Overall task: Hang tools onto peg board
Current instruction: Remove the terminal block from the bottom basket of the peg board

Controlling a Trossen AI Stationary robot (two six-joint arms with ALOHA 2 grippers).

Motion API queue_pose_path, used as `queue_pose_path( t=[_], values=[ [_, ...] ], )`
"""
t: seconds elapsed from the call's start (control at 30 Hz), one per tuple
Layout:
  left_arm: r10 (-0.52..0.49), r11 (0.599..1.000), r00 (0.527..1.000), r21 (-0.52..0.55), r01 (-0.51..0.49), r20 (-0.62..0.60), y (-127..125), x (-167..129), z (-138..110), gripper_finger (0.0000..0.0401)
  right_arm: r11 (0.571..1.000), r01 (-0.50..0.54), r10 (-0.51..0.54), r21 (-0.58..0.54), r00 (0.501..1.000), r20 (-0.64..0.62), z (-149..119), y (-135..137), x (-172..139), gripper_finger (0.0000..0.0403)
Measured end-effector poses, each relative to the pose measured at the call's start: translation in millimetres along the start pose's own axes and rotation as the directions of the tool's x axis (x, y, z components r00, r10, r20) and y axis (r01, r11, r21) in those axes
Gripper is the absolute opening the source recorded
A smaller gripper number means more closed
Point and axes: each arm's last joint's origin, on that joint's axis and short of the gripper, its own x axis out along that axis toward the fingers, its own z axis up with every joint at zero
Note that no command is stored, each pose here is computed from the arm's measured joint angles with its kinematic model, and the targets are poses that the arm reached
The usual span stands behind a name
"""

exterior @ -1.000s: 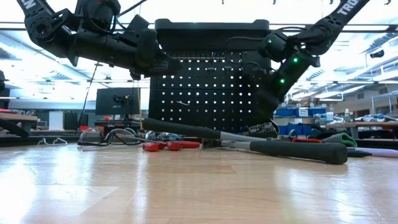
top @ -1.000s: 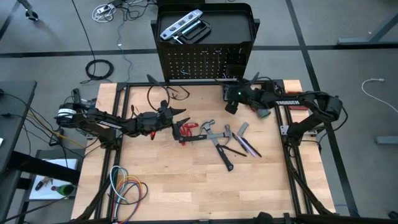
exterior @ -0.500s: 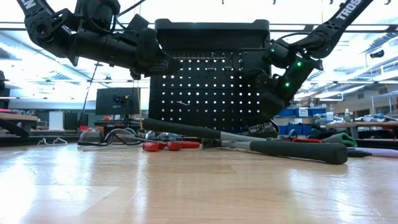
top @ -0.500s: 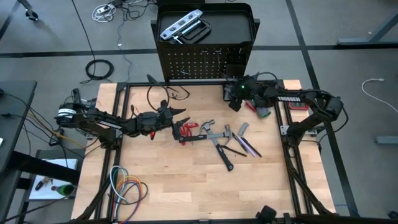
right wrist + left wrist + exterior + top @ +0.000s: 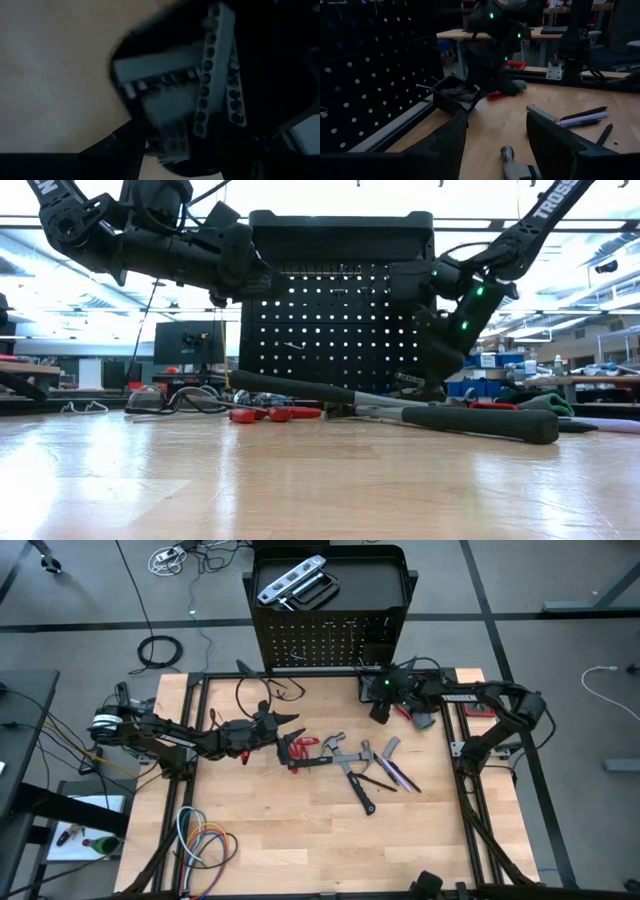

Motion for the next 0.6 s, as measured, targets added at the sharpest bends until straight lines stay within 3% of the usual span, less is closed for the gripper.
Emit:
queue_pose_path(
  t=[0.07,0.3,0.6],
  values=[
    [0.0,1.0,1.0,0.0,0.0,0.001,0.0,0.0,0.1,0.0206,0.999,0.043,-0.043,-0.011,0.999,-0.017,-0.7,1.7,4.3,0.0215],
    [0.0,1.0,1.0,0.0,0.0,0.004,0.1,0.0,0.4,0.0206,1.0,0.012,-0.012,-0.012,1.0,-0.003,0.2,5.0,7.7,0.0204],
    [0.001,1.0,1.0,-0.001,-0.001,0.006,0.1,0.0,0.7,0.0206,0.998,0.055,-0.053,-0.017,0.995,0.082,8.5,3.2,8.0,0.0111]
  ],
)
